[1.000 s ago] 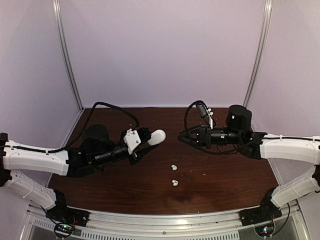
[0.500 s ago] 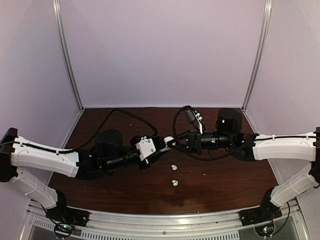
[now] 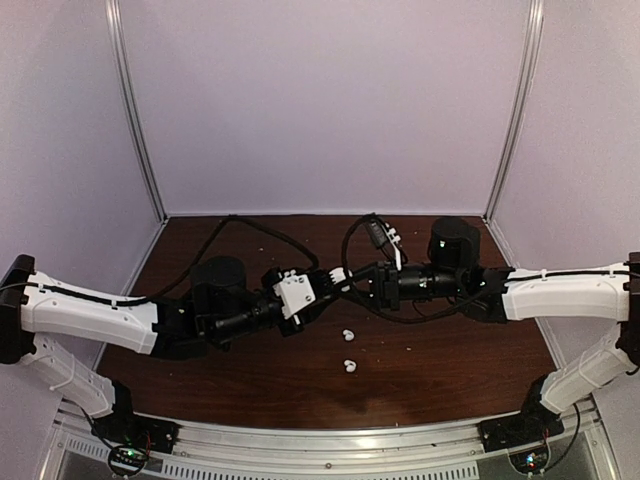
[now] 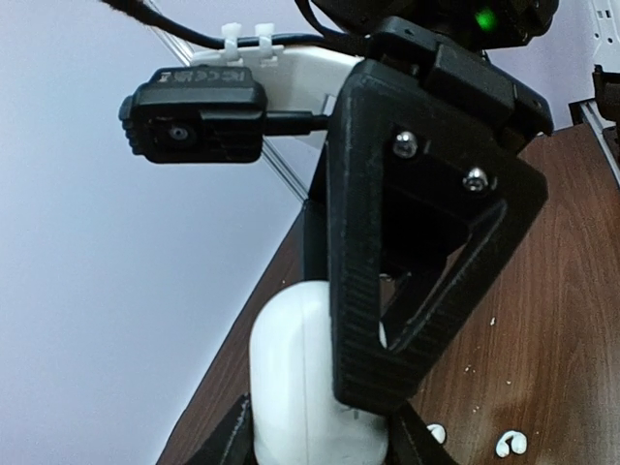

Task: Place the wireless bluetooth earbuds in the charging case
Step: Pass from the left arm to the right, then open the charging case.

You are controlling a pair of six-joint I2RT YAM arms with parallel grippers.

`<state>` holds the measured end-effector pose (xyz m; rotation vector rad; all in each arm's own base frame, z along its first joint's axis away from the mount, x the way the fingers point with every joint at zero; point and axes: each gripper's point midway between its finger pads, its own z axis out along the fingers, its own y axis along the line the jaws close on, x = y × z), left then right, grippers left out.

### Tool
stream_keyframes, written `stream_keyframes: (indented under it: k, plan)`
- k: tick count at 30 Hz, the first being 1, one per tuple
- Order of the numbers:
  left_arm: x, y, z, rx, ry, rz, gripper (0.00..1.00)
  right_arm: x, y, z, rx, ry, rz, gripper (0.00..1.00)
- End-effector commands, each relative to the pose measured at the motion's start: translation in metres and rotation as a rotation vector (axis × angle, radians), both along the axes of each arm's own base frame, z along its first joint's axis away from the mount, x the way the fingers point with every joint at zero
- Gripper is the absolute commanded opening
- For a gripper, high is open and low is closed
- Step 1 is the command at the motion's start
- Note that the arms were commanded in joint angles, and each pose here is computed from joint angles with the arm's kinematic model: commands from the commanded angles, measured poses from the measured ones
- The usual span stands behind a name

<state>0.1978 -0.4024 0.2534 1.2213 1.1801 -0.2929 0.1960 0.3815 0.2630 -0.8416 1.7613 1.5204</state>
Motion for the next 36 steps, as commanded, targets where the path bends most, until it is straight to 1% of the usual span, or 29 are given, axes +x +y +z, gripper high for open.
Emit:
stream_keyframes:
  k: [1, 8, 9, 13, 16, 19, 21, 22, 24, 27, 30, 33, 36]
  plan:
    - [0.002, -0.005, 0.021, -0.045, -0.041, 0.016, 0.29, 0.003, 0.004, 0.006, 0.008, -0.024, -0.006, 0.4]
    - [0.001, -0.005, 0.022, -0.04, -0.049, 0.014, 0.3, 0.005, 0.004, 0.004, -0.013, -0.043, -0.013, 0.28]
    - [0.001, -0.005, 0.021, -0.038, -0.05, 0.014, 0.33, 0.005, 0.004, 0.005, -0.015, -0.05, -0.013, 0.25]
    - [0.002, -0.001, 0.02, -0.037, -0.053, 0.03, 0.46, 0.005, 0.001, 0.01, -0.019, -0.084, -0.012, 0.2]
    - [0.004, 0.006, 0.017, -0.047, -0.042, 0.055, 0.56, 0.005, -0.003, 0.013, -0.026, -0.126, -0.013, 0.19]
    - [-0.001, 0.014, 0.019, -0.091, -0.011, 0.05, 0.63, 0.004, -0.011, 0.018, -0.036, -0.185, -0.019, 0.2]
    - [-0.01, 0.02, 0.026, -0.134, 0.012, 0.013, 0.67, 0.002, -0.015, 0.02, -0.049, -0.231, -0.017, 0.21]
    - [-0.016, 0.021, 0.031, -0.154, 0.028, -0.018, 0.67, 0.001, -0.018, 0.021, -0.055, -0.258, -0.019, 0.21]
    - [-0.028, 0.02, 0.042, -0.195, 0.068, -0.09, 0.67, -0.001, -0.023, 0.021, -0.069, -0.298, -0.027, 0.18]
    - [-0.046, 0.015, 0.057, -0.249, 0.168, -0.22, 0.66, -0.004, -0.027, 0.019, -0.09, -0.344, -0.022, 0.11]
    - [-0.054, 0.011, 0.066, -0.276, 0.273, -0.329, 0.64, -0.012, -0.029, 0.02, -0.092, -0.375, 0.016, 0.06]
    - [-0.055, 0.007, 0.071, -0.283, 0.351, -0.386, 0.61, -0.019, -0.032, 0.023, -0.078, -0.401, 0.038, 0.04]
    - [-0.052, 0.0, 0.071, -0.275, 0.398, -0.4, 0.59, -0.026, -0.033, 0.026, -0.069, -0.421, 0.061, 0.03]
